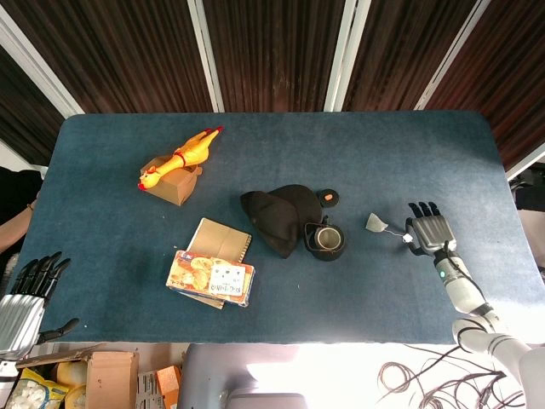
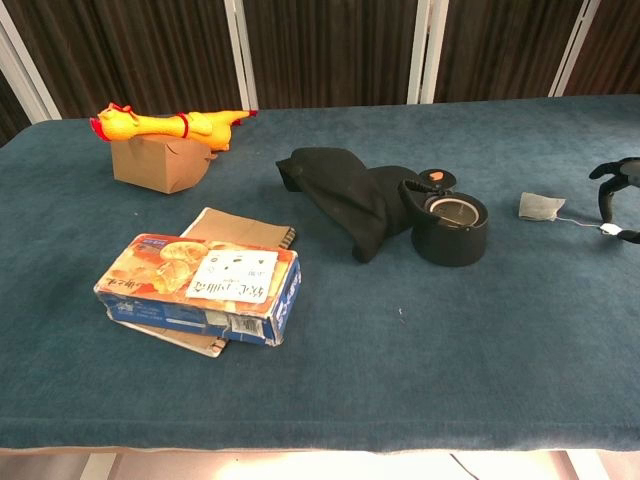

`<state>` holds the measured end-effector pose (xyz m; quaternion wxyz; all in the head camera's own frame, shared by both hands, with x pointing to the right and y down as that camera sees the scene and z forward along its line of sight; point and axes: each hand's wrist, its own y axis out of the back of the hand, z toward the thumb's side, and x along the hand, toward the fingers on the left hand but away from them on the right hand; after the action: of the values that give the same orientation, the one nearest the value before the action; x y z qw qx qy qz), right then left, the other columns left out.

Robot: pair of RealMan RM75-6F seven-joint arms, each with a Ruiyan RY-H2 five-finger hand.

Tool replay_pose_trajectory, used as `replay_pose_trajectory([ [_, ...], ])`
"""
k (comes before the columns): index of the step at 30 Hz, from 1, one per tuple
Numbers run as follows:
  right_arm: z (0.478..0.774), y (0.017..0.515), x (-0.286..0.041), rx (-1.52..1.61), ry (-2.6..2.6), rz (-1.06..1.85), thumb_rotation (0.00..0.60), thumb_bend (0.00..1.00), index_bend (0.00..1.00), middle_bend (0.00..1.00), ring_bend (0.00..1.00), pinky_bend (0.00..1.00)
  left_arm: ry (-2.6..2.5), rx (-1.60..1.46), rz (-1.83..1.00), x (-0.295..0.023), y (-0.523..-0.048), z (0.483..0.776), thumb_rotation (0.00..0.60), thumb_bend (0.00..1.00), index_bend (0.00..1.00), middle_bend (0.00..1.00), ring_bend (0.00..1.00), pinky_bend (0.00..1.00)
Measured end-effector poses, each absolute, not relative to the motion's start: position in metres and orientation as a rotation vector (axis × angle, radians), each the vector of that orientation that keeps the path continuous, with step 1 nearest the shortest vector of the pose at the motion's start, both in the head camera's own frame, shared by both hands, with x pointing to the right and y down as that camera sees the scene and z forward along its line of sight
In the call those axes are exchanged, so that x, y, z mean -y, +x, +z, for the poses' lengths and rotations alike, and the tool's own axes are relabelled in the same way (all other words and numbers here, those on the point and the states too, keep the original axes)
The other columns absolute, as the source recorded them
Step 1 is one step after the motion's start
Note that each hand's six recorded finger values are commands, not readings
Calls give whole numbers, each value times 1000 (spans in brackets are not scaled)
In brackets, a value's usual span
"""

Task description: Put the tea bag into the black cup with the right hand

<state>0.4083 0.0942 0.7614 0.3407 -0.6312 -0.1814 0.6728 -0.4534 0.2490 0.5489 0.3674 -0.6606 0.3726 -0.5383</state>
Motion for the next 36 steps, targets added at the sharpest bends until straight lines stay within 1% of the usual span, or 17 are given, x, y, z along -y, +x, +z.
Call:
replay_pose_trajectory([
  [12,762,409,-95,473,-1642,1754,600,307,465,45,0,0,-1697,-957,-1382,-249,-453,549,600,21,0,0,0,68],
  [26,765,408,-95,483,-1639,1755,600,306,557,46,0,0,-1698,-959,-1382,-249,-454,549,600,21,0,0,0,68],
  [36,764,407,-94,488,-1642,1750,600,307,566,45,0,0,-1700,-960,-1380,-248,-454,548,600,21,0,0,0,68],
])
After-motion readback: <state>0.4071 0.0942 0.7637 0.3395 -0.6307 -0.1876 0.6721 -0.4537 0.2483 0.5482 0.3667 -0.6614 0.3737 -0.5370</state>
